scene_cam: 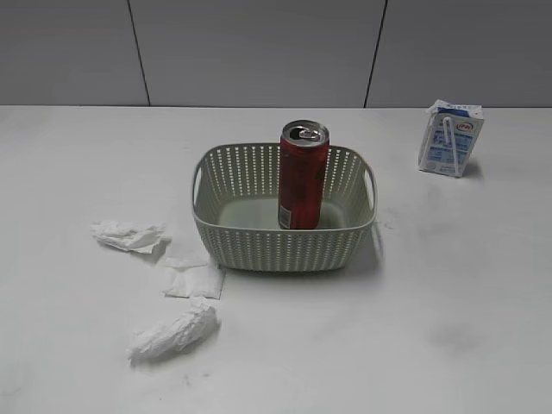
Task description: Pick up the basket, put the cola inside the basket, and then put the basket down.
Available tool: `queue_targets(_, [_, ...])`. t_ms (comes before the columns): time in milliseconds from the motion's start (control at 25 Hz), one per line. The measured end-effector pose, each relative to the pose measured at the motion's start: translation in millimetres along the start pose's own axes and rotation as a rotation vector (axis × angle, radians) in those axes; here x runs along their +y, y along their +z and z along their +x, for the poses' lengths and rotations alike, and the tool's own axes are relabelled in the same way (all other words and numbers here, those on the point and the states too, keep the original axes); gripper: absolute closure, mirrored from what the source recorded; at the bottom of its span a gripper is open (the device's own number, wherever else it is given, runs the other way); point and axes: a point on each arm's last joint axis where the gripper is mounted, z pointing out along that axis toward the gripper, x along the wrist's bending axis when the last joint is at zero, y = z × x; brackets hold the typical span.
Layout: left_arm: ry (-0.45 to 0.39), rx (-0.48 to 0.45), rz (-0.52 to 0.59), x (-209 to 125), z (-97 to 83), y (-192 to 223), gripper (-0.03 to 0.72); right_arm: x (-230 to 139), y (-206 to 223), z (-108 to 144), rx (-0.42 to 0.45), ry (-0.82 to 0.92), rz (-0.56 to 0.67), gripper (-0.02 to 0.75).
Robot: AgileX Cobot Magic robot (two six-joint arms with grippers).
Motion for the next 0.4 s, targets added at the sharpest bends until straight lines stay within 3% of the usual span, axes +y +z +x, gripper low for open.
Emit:
queue_targets(200, [0.005, -0.001, -0.088, -7.1, -0.6, -12.0, 0.111, -0.1, 0.1, 0.0, 0.0, 0.0, 0.0, 0.147])
queue_targets(400, [0.005, 0.0, -0.095, -7.8, -0.6, -13.1, 0.111, -0.1, 0.1, 0.0, 0.0, 0.0, 0.0, 0.147])
